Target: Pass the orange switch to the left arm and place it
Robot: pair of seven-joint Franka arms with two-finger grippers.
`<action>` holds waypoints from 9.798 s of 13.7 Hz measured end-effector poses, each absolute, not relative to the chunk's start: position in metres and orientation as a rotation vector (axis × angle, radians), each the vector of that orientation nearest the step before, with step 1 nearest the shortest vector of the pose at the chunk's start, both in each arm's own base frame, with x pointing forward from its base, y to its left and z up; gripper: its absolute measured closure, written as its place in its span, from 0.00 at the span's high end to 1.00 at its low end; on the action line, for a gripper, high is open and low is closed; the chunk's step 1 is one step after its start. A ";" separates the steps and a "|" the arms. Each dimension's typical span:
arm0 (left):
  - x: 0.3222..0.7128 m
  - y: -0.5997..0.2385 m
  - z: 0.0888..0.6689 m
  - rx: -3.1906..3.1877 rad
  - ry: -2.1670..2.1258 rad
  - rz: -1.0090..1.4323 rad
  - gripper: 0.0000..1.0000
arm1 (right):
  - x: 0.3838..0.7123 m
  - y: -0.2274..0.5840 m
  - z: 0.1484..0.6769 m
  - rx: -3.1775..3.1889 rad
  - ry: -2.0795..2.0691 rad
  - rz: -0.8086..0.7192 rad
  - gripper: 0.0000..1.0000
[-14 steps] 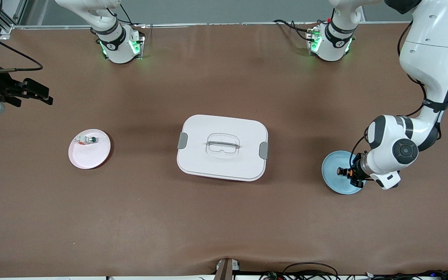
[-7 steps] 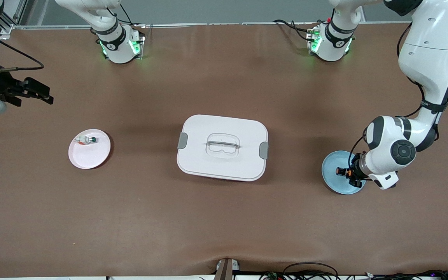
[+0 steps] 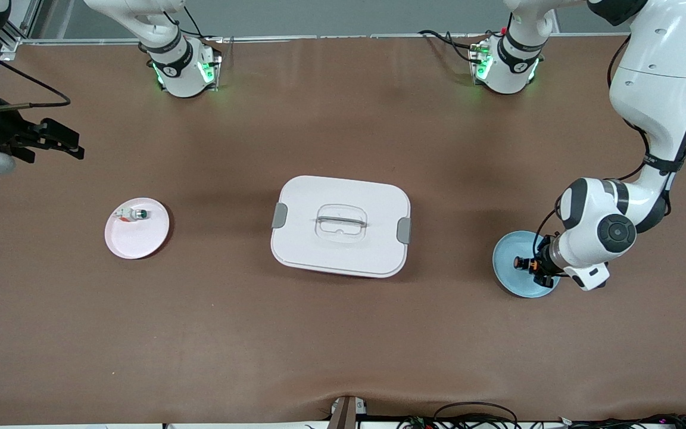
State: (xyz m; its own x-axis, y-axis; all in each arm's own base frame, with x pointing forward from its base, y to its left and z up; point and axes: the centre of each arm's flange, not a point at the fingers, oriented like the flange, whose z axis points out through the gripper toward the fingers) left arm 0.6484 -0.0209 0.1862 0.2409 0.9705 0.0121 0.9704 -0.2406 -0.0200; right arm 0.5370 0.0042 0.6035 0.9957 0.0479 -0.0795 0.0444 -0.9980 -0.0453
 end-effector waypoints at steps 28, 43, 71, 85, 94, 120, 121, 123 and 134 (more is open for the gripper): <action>0.652 -0.024 0.243 -2.931 -1.007 -0.004 1.00 | 0.520 0.005 0.612 -3.096 -0.071 0.128 1.00; 0.652 -0.026 0.249 -3.105 -0.278 0.004 1.00 | 0.520 0.004 0.612 -3.096 -0.070 0.130 1.00; 0.622 0.021 0.444 -3.043 -0.138 -0.040 1.00 | 0.525 -0.006 0.618 -3.100 0.141 0.053 1.00; 0.617 0.019 0.502 -3.037 -0.141 -0.098 1.00 | 0.525 -0.005 0.618 -3.102 0.079 0.048 1.00; 0.619 0.004 0.508 -3.015 -0.117 -0.107 1.00 | 0.525 -0.005 0.618 -3.102 0.077 0.047 1.00; 0.596 -0.005 0.564 -3.061 -0.155 -0.134 1.00 | 0.525 -0.004 0.618 -3.102 0.072 0.048 1.00; 0.593 -0.006 0.574 -3.075 -0.161 -0.126 1.00 | 0.525 -0.004 0.618 -3.102 0.072 0.047 1.00; 0.589 -0.010 0.595 -3.116 -0.175 -0.124 1.00 | 0.525 -0.004 0.618 -3.102 0.072 0.047 1.00; 0.565 -0.014 0.626 -3.140 -0.166 -0.038 1.00 | 0.524 -0.004 0.620 -3.102 0.069 0.043 1.00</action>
State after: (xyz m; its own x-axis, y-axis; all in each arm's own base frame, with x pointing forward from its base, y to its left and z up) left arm 0.5648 -0.0135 0.6262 0.9941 0.1057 0.0237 0.1056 -0.9944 0.0043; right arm 0.5245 -0.0036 0.6196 0.9986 -0.0441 -0.0287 -0.0452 -0.9983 -0.0377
